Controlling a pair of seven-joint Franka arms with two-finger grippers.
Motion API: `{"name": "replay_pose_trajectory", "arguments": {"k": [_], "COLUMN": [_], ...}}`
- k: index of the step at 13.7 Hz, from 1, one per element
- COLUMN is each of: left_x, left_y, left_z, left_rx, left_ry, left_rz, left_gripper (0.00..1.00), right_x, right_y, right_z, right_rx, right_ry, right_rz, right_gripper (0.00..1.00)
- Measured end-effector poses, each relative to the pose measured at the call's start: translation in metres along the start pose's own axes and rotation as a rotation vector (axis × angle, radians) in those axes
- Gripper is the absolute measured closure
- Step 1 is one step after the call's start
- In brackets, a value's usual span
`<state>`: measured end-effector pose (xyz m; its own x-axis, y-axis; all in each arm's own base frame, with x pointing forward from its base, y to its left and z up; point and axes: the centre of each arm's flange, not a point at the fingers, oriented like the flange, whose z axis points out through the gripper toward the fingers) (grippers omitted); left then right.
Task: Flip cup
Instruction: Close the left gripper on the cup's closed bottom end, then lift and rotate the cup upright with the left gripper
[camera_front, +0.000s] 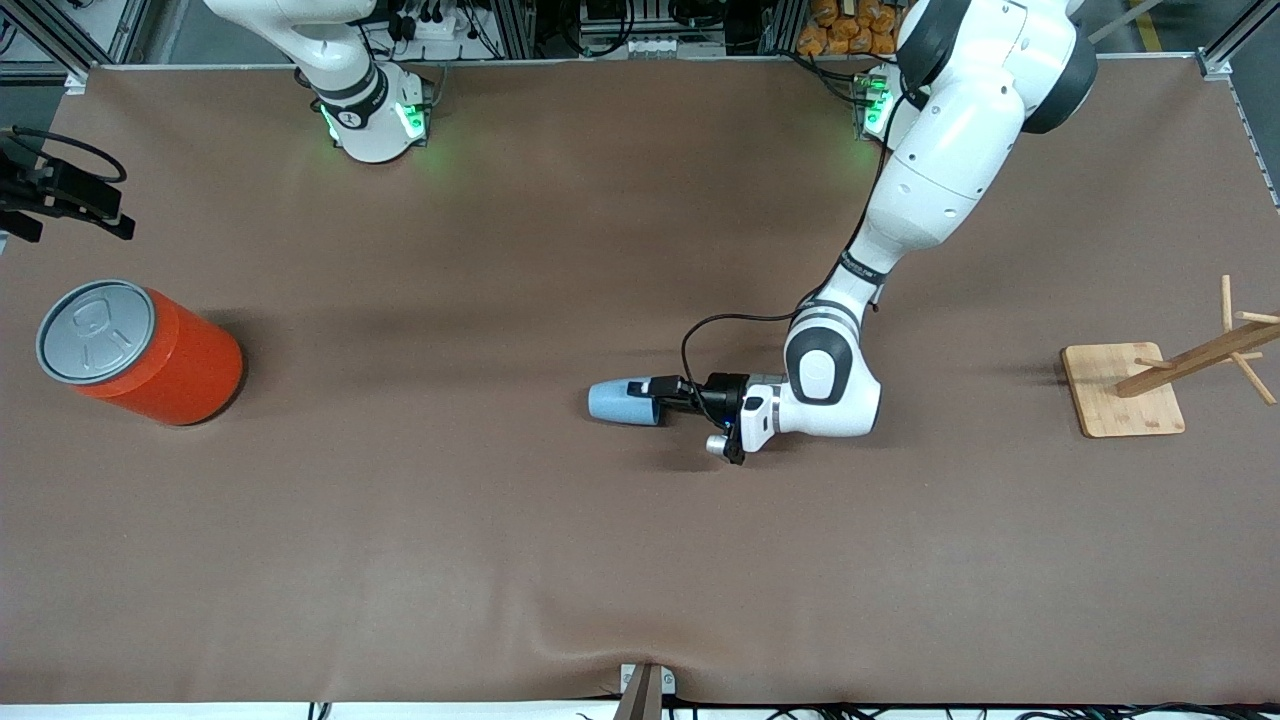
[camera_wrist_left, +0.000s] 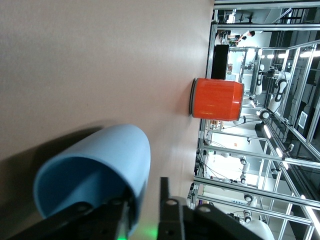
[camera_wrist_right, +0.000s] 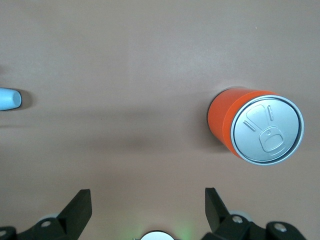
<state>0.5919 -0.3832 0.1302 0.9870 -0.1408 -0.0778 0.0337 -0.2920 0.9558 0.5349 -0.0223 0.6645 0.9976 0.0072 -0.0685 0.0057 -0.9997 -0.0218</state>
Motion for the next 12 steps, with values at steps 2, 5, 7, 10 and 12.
{"name": "replay_pose_trajectory", "arguments": {"k": [2, 5, 7, 10, 12], "left_x": [0.012, 0.029, 0.034, 0.04, 0.038], "left_y": [0.014, 0.06, 0.102, 0.169, 0.206], "left_z": [-0.009, -0.037, -0.057, -0.108, -0.145], "left_rx": [0.007, 0.096, 0.175, 0.425, 0.629], "left_ry": [0.023, 0.009, 0.0, 0.018, 0.049], "left_rz": [0.026, 0.017, 0.014, 0.032, 0.048], "left_gripper": [0.95, 0.95, 0.95, 0.95, 0.95], "right_x": [0.0, 0.0, 0.0, 0.001, 0.004], "right_y": [0.0, 0.002, -0.001, -0.005, -0.02], "right_z": [-0.001, -0.001, -0.001, 0.0, 0.004], "right_rx": [-0.009, -0.057, -0.062, -0.063, -0.065], "right_ry": [0.001, 0.001, 0.001, -0.001, -0.008], "right_rz": [0.0, 0.001, -0.003, -0.012, -0.039], "right_gripper": [0.0, 0.0, 0.0, 0.0, 0.0]}}
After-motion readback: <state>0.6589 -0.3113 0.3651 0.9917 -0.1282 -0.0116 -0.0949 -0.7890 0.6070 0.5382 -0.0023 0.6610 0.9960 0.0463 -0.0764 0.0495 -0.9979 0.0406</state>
